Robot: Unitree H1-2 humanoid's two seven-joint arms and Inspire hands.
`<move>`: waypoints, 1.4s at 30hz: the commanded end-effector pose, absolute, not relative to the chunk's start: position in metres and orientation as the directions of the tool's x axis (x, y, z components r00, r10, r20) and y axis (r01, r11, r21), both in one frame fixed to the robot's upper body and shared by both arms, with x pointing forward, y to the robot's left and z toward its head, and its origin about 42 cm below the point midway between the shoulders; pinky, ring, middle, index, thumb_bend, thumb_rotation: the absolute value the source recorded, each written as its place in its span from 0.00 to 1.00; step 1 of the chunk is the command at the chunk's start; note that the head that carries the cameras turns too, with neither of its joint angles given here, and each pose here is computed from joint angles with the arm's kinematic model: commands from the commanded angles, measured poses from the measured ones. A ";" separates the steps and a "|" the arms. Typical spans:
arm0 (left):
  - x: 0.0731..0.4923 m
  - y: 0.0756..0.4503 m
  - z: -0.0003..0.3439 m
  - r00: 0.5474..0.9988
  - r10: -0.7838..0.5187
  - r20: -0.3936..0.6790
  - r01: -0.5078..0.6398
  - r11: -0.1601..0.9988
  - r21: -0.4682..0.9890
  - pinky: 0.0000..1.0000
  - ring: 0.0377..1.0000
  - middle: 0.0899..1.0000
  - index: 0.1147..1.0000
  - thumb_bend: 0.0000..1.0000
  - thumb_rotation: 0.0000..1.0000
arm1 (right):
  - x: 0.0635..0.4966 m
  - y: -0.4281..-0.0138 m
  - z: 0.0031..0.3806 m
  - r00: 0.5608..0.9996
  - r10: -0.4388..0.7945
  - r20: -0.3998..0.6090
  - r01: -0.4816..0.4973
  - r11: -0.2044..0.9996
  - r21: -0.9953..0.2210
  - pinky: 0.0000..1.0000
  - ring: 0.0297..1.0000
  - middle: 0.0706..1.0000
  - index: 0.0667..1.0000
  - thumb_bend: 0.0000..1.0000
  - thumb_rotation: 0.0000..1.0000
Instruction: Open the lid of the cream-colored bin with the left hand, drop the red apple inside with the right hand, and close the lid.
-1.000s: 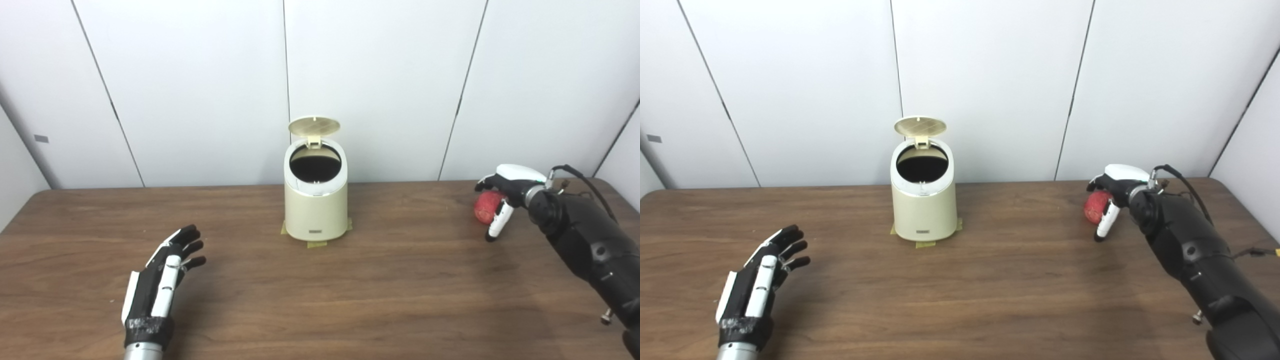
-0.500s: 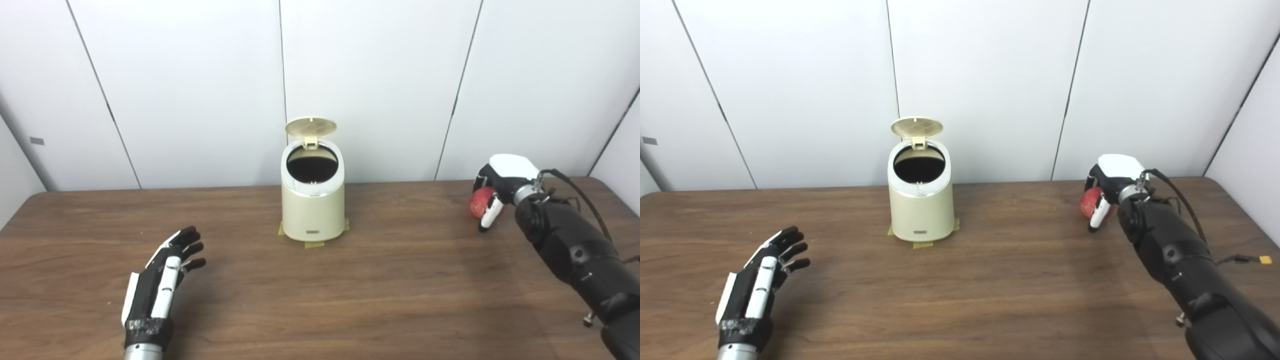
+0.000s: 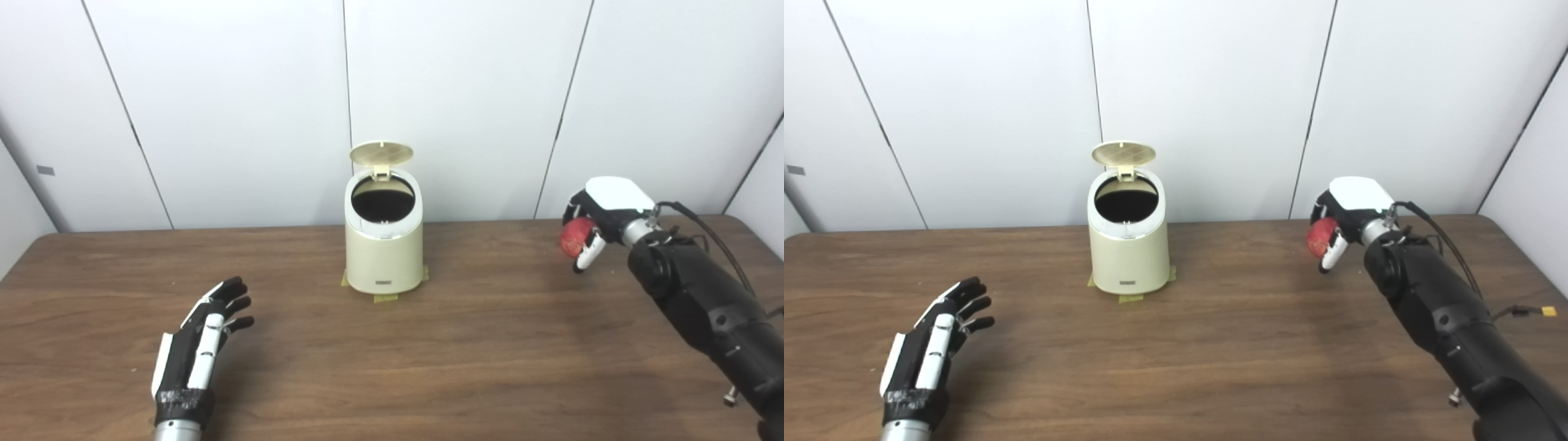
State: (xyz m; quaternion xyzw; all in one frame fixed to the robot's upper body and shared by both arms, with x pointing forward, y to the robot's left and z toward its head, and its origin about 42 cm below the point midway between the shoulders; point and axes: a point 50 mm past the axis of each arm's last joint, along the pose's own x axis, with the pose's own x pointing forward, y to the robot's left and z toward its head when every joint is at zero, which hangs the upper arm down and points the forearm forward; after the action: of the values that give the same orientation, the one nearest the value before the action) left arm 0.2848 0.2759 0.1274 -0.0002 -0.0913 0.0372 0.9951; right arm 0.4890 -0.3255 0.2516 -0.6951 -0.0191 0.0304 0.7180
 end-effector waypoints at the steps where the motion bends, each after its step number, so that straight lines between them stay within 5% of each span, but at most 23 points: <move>1: 0.293 0.274 0.136 0.968 0.065 0.244 -0.067 0.998 -0.003 0.73 0.81 0.82 0.79 0.45 0.79 | 0.482 -0.310 0.310 0.982 0.135 0.131 0.124 0.056 -0.991 0.37 0.41 0.47 0.46 0.52 0.00; 8: 0.295 0.275 0.127 0.972 0.101 0.214 -0.092 0.994 -0.049 0.76 0.81 0.81 0.79 0.40 0.76 | 0.439 -0.250 0.359 0.896 0.353 0.269 0.253 0.091 -0.963 0.34 0.43 0.50 0.44 0.52 0.00; 15: 0.296 0.275 0.121 0.975 0.096 0.199 -0.089 0.995 -0.044 0.77 0.82 0.82 0.80 0.36 0.78 | 0.411 -0.210 0.392 0.754 0.521 0.399 0.400 0.117 -0.909 0.46 0.44 0.48 0.43 0.52 0.00; 20: 0.296 0.273 0.121 0.976 0.088 0.199 -0.081 0.996 -0.044 0.78 0.82 0.83 0.81 0.36 0.79 | 0.405 -0.181 0.405 0.694 0.567 0.443 0.415 0.187 -0.890 0.27 0.36 0.44 0.46 0.52 0.00; 27: 0.296 0.268 0.121 0.976 0.087 0.201 -0.083 0.996 -0.027 0.77 0.81 0.82 0.80 0.36 0.80 | 0.419 -0.151 0.408 0.630 0.630 0.455 0.417 0.220 -0.882 0.24 0.42 0.50 0.40 0.51 0.00; 31: 0.296 0.267 0.121 0.976 0.083 0.199 -0.079 0.996 -0.028 0.78 0.82 0.82 0.80 0.36 0.81 | 0.431 -0.140 0.400 0.594 0.643 0.483 0.395 0.290 -0.872 0.31 0.39 0.52 0.43 0.51 0.00; 42: 0.296 0.264 0.118 0.975 0.078 0.208 -0.075 0.997 -0.024 0.76 0.82 0.82 0.79 0.35 0.79 | 0.469 -0.112 0.373 0.635 0.636 0.438 0.342 0.276 -0.898 0.35 0.40 0.53 0.43 0.51 0.00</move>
State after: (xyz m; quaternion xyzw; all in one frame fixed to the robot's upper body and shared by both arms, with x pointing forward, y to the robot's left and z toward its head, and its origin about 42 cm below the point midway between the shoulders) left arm 0.2965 0.2697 0.1263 0.0023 -0.1055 0.0394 0.9936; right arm 0.4669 -0.1196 0.3359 -0.6005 -0.3664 0.1398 0.6968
